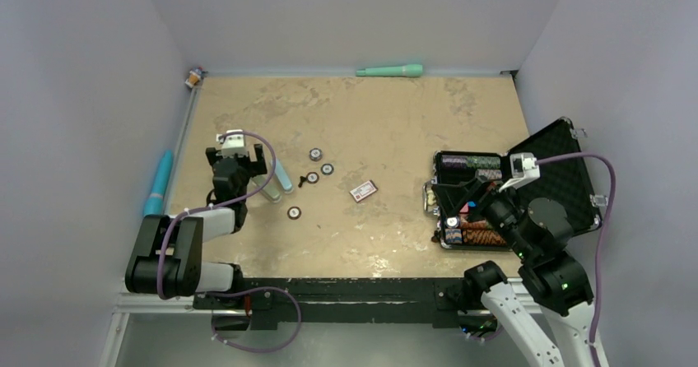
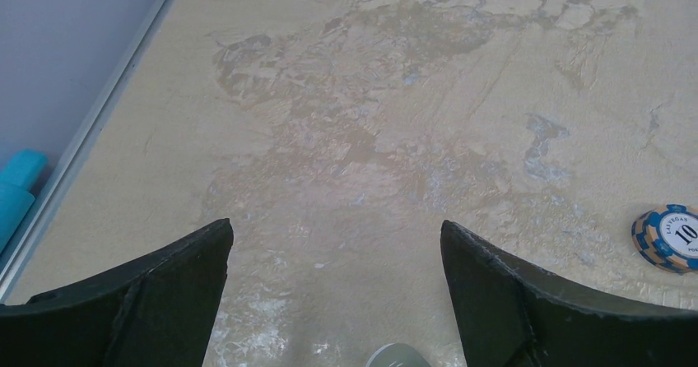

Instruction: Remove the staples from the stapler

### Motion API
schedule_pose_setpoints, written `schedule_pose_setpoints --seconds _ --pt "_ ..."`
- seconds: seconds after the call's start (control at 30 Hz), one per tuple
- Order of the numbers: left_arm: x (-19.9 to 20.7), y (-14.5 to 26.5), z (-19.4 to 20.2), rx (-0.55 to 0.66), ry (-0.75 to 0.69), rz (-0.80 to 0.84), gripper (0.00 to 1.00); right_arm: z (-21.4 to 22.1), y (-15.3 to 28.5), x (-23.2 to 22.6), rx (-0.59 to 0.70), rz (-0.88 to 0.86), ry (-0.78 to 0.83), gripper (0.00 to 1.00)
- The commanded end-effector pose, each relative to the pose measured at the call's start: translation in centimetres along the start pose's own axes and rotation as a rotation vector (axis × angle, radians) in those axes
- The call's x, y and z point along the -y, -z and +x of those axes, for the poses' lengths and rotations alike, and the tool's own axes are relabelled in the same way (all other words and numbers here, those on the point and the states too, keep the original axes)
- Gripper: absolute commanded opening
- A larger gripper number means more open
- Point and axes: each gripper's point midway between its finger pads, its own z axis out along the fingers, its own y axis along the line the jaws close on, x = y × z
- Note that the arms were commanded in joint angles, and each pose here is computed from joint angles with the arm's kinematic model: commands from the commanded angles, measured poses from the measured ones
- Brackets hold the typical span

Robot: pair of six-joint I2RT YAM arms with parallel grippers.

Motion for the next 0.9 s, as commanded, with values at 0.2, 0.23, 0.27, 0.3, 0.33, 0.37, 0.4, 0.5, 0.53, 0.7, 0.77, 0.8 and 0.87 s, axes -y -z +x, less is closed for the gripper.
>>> schedule_pose_setpoints --seconds 0.2,0.23,0.27,0.3,0.33,0.37,0.4,0.5,0.53,0.7,0.77,0.8,0.87 --pt "-0.2 -0.2 -2.2 0.085 0.020 -0.007 1.00 1.1 -1.4 -0.8 -0.026 -0.057 -0.102 0.99" --pt "-0.2 -0.2 -2.2 0.085 0.019 -0.008 1.00 1.2 -1.5 -0.9 -0.026 -0.065 -0.106 0.99" --pt "-0.2 -0.2 -2.1 0.083 0.019 -0.008 1.00 1.2 -1.5 -0.9 -0.026 -0.067 -0.112 0.99" --pt "-0.2 -0.2 -2.2 0.085 0.019 -0.008 1.00 1.3 -1.5 -1.0 -0.028 -0.070 -0.118 0.99" --pt "-0.2 -0.2 -2.1 0.084 0.019 -0.008 1.00 1.3 -1.4 -1.0 -0.029 -0.070 -0.124 0.99" --pt "-0.2 -0.2 -2.1 0.084 0.020 -0.008 1.00 1.3 -1.3 -1.1 -0.026 -0.073 -0.129 0.99" --pt "-0.2 -0.2 -2.2 0.085 0.020 -0.008 1.00 1.3 -1.3 -1.1 -0.024 -0.074 -0.136 0.99" --pt "-0.2 -0.2 -2.2 0.085 0.019 -0.008 1.00 1.5 -1.1 -1.2 -0.016 -0.088 -0.160 0.99" --pt "-0.2 -0.2 -2.2 0.085 0.019 -0.008 1.00 1.5 -1.0 -1.3 -0.013 -0.096 -0.165 0.99" --pt "-0.2 -0.2 -2.2 0.085 0.019 -0.008 1.00 1.7 -0.8 -1.6 -0.007 -0.121 -0.181 0.99" --pt "-0.2 -0.2 -2.2 0.085 0.019 -0.008 1.00 1.7 -0.8 -2.0 -0.012 -0.145 -0.173 0.99" --pt "-0.2 -0.2 -2.2 0.085 0.019 -0.008 1.00 1.8 -0.8 -2.0 -0.015 -0.144 -0.172 0.99" --pt "-0.2 -0.2 -2.1 0.085 0.019 -0.008 1.00 1.5 -0.6 -2.0 -0.009 -0.136 -0.173 0.99"
